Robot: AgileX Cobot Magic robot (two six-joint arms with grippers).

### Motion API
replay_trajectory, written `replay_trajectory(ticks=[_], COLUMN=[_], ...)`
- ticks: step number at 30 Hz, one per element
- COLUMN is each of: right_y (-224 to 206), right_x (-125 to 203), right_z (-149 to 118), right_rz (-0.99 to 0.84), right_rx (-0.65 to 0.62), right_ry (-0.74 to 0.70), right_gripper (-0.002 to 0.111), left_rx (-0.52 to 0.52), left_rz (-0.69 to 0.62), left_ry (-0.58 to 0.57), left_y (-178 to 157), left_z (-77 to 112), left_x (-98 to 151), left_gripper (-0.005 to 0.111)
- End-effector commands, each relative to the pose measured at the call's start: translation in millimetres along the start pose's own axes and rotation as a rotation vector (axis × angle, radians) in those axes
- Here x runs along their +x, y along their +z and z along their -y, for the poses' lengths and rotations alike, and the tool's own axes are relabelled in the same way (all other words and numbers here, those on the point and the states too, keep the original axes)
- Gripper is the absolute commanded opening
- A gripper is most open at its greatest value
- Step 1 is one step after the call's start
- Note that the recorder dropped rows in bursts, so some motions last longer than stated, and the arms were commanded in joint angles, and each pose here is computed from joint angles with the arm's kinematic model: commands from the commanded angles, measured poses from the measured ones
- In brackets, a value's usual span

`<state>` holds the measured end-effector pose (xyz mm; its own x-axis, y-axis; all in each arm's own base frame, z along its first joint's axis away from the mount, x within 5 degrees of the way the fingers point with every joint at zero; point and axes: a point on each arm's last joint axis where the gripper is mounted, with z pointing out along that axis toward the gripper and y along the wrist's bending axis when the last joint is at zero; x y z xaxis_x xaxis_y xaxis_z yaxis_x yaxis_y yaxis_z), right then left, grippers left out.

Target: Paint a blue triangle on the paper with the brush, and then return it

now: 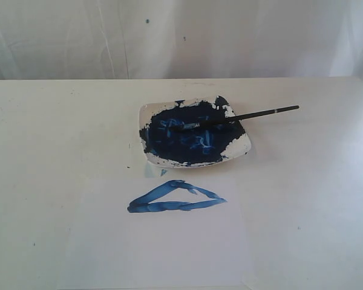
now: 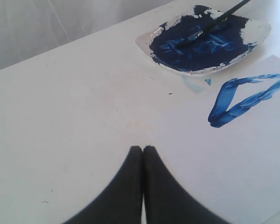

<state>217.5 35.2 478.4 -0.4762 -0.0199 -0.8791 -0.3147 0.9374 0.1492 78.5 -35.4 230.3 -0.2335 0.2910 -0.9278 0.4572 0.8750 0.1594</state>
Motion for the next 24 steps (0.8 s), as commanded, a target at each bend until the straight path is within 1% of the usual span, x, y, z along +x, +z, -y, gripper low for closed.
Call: replay_trajectory(ticks=[1,5,11,17,24], right_y=[-6,-33,-104,-180,-238], right_x=[1,3,13,40,73], right_z=[-3,-12,-36,-63,-83], right_rz=[0.019,0.078,0.244,0.437,0.595], right_rx=[0.003,0.002,0.002,0.002,0.003], right_ry=[-0.009,-0.03,-0.089,-0.155,-0.209], right_gripper=[0.0,0.0,0.0,0.0,0.0], left_rx=[0.005,0.005,0.005,0.005,0.005], left_rz=[-0.008,-0.008,-0.008,-0.008,-0.008], left_ry=[-0.018,-0.018,-0.018,-0.018,-0.018], left_y=[-1,-1,-1,-1,-1], left_z=[0.5,0.5,0.5,0.5,0.5], left_x=[1,1,1,1,1], left_gripper=[0.0,0.0,0.0,0.0,0.0])
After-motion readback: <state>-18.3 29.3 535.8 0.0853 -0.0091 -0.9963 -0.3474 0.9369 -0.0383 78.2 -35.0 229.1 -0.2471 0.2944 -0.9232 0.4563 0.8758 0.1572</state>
